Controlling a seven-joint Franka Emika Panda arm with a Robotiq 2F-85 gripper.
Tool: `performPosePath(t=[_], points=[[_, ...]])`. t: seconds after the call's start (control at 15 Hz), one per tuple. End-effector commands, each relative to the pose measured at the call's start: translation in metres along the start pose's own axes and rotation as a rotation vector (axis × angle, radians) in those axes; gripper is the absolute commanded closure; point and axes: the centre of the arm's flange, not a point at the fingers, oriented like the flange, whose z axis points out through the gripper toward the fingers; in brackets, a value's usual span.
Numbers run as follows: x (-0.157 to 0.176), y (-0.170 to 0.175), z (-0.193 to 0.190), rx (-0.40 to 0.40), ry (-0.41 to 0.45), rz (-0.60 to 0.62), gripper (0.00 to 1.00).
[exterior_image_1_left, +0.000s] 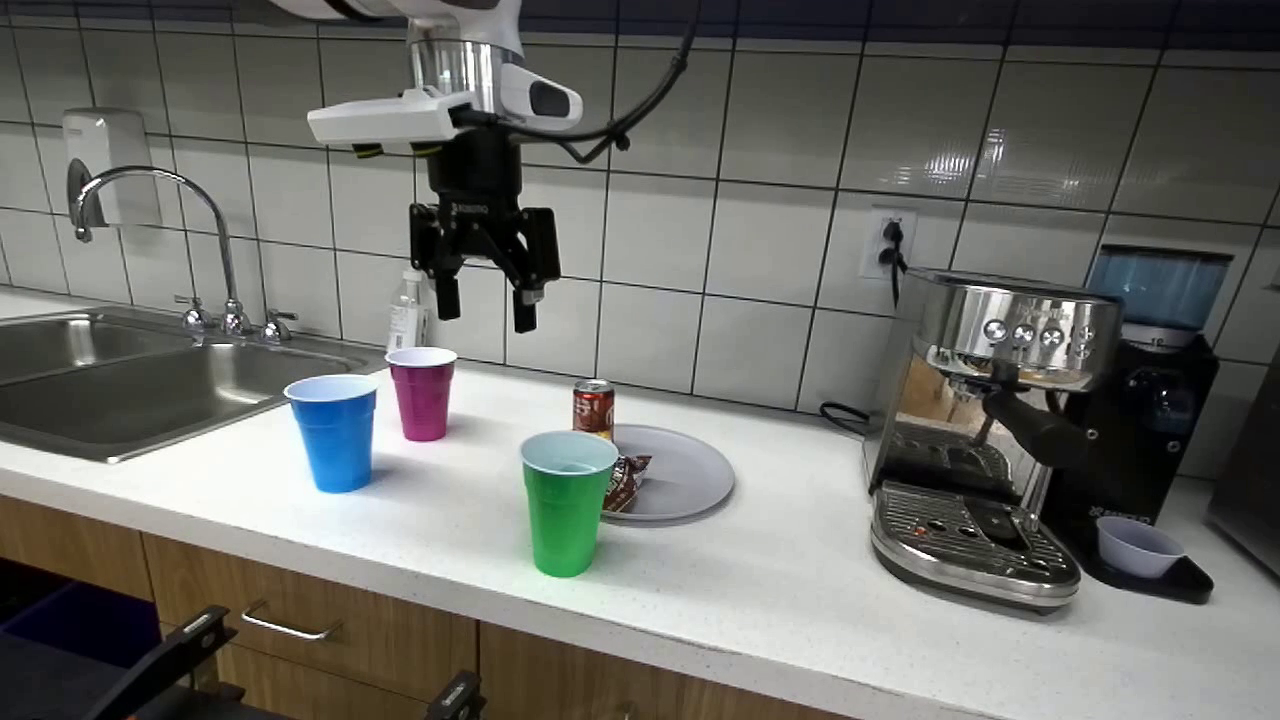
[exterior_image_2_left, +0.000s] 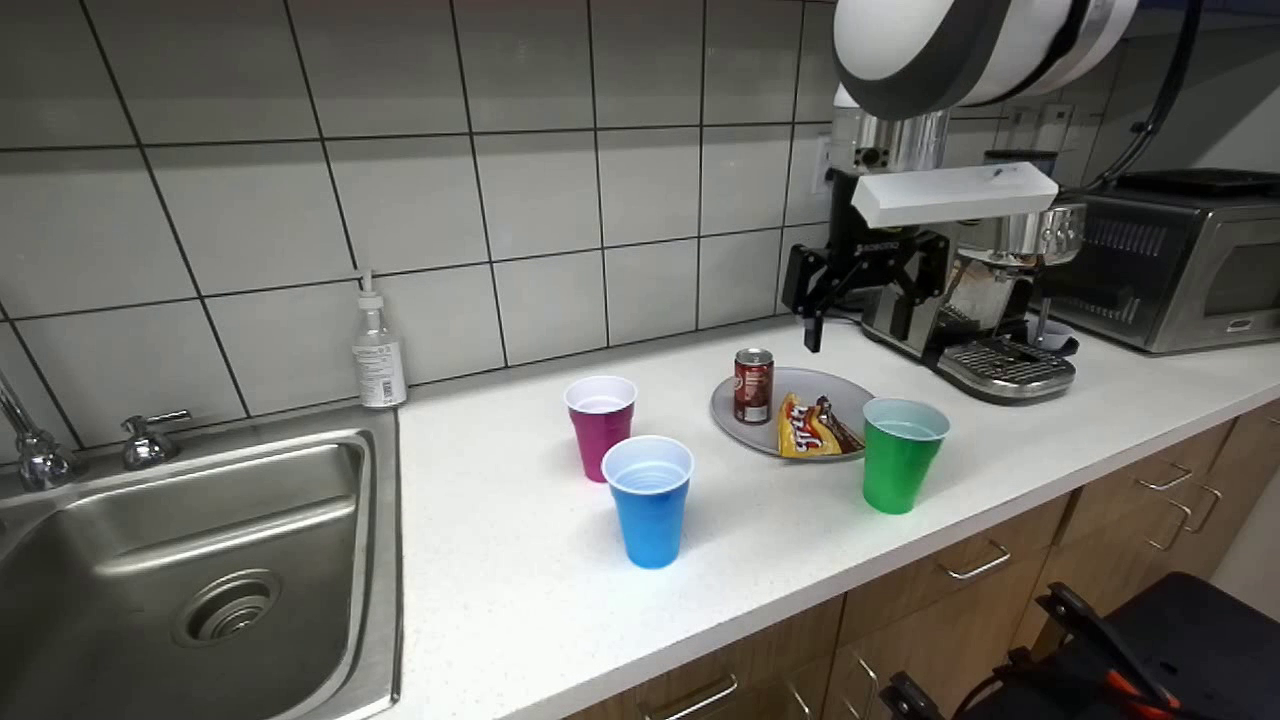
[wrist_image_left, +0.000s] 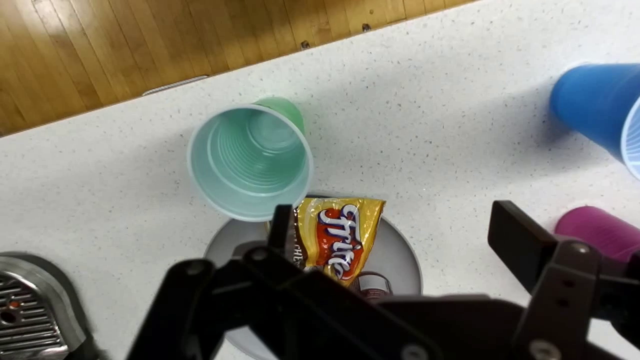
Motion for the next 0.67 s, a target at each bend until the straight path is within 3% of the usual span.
performPosePath(t=[0.0,0.6], points=[[0.029,-0.008,0.015,-0.037,0.005,0.044,0.0],[0.073,-0.017,0.04,-0.071,-0.017,0.11,0.0]])
